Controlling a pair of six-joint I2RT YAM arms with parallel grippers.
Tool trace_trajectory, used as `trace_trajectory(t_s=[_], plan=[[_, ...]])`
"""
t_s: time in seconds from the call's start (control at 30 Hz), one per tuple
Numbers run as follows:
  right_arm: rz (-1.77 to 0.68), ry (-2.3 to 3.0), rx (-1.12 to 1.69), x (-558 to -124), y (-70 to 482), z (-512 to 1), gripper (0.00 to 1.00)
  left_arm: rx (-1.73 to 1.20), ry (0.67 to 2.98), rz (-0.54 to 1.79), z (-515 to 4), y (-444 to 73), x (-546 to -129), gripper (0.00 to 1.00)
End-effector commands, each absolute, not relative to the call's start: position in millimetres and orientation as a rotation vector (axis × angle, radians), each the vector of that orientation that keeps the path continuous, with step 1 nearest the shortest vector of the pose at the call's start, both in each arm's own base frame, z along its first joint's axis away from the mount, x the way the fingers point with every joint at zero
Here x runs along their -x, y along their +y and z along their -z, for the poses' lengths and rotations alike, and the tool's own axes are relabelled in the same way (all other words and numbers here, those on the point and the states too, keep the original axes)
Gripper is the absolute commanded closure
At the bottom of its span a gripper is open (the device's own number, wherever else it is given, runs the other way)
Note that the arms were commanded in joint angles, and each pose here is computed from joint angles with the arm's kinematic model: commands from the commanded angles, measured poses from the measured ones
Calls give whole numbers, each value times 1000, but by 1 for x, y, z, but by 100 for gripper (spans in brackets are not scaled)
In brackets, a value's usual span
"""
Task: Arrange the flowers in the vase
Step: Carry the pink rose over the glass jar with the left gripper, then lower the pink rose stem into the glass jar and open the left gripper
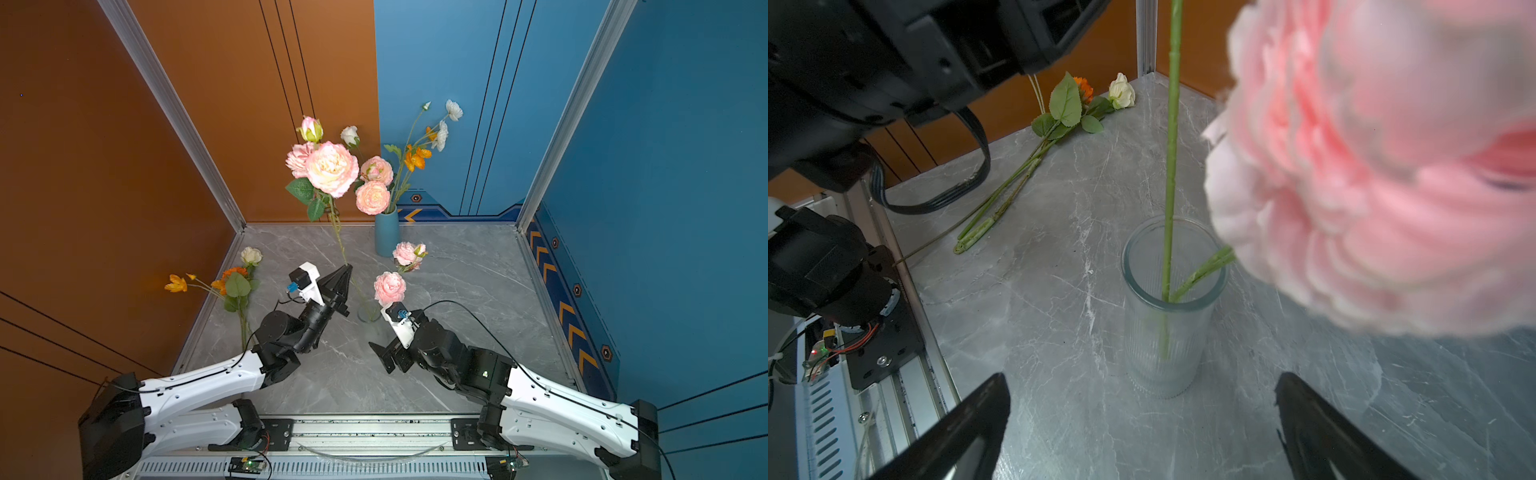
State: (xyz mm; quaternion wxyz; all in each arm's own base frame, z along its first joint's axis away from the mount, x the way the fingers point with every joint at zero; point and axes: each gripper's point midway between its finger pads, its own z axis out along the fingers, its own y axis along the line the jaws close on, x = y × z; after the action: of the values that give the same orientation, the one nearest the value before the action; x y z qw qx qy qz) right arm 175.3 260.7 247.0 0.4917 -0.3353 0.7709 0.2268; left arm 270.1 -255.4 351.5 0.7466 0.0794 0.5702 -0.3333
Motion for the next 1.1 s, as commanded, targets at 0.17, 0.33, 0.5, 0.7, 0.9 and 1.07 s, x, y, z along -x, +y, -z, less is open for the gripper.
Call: trace_trajectory(t_s=[0.17,0.33,0.5,0.7,0.9,1.07], plan=[[-576,1883,833,-174,265,-235,0,-185,1235,715,-327,-263,-262,100],[-581,1884,830,-174,265,-235,0,-203,1195,721,-310,-271,-258,96],[-584,1884,829,-174,265,-234,0,-255,1244,714,-288,-285,-260,93],[-586,1886,826,-175,265,-233,0,-258,1280,695,-274,-286,-262,88],[-593,1890,831,-177,267,-231,0,-268,1301,676,-263,-284,-262,81],[-599,1889,832,-178,268,-231,0,-264,1307,665,-261,-280,-262,80]])
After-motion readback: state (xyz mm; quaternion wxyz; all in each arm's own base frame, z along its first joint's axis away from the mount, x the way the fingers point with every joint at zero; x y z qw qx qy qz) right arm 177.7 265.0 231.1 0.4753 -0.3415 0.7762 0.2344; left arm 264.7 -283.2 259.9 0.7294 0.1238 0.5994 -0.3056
